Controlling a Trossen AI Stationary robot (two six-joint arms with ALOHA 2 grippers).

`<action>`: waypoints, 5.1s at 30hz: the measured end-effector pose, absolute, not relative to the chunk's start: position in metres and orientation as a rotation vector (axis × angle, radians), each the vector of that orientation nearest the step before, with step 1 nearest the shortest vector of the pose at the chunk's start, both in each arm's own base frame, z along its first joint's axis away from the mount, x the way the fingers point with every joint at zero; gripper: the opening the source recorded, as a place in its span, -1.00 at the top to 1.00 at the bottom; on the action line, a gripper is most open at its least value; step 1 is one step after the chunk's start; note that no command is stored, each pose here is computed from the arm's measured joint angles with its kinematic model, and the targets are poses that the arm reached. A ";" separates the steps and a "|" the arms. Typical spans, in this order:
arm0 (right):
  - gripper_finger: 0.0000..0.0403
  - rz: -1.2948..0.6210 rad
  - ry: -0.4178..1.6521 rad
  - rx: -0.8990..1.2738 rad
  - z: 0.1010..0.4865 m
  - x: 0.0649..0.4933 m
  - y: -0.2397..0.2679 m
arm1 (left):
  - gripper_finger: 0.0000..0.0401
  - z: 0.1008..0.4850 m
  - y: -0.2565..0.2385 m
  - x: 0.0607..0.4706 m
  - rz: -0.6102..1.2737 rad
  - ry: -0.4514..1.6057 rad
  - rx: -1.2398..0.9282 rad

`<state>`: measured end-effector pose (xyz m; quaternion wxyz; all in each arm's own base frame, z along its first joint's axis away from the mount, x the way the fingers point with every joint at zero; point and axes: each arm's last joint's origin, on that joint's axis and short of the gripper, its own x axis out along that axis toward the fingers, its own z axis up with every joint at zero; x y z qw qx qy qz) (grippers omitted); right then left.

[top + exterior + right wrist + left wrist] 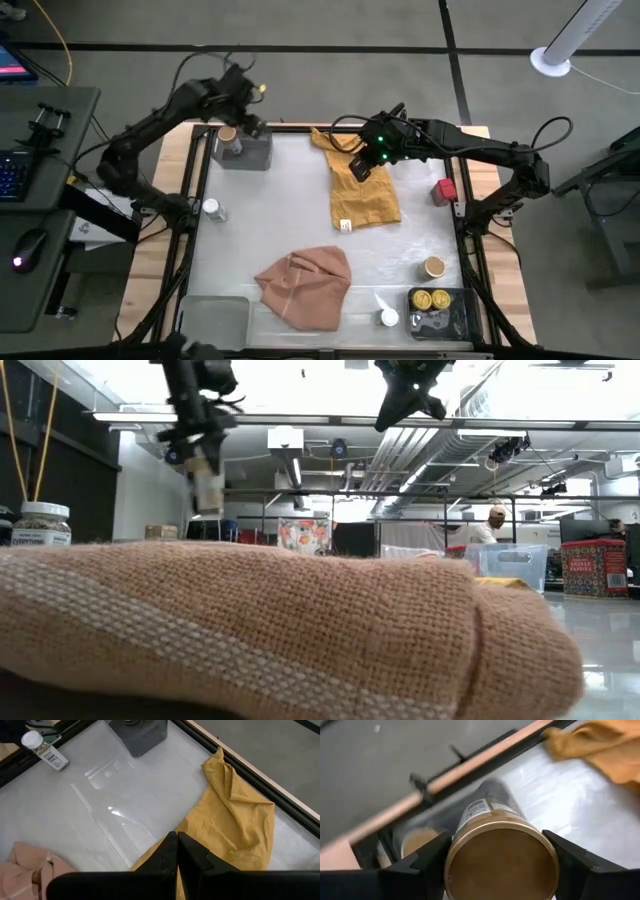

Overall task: Sort spices by type
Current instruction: Put the top brown seasoning bottle into the top left black bin, then put the brown seasoning bottle into the top left black bin

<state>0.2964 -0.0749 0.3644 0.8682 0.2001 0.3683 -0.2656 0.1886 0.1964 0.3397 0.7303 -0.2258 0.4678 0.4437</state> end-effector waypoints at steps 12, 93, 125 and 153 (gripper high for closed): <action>1.00 -0.565 0.748 0.420 0.366 0.297 -0.077 | -0.19 0.267 0.216 0.167 1.093 0.922 -0.769; 1.00 -0.573 0.704 0.381 0.393 0.260 -0.071 | 1.00 0.300 0.211 0.221 0.791 0.703 -0.492; 0.84 -0.359 1.756 0.763 0.299 0.224 0.090 | 1.00 0.335 0.094 0.288 0.192 0.529 -0.140; 1.00 -0.564 1.502 0.552 0.234 0.231 0.086 | 1.00 0.341 0.095 0.283 0.185 0.503 -0.086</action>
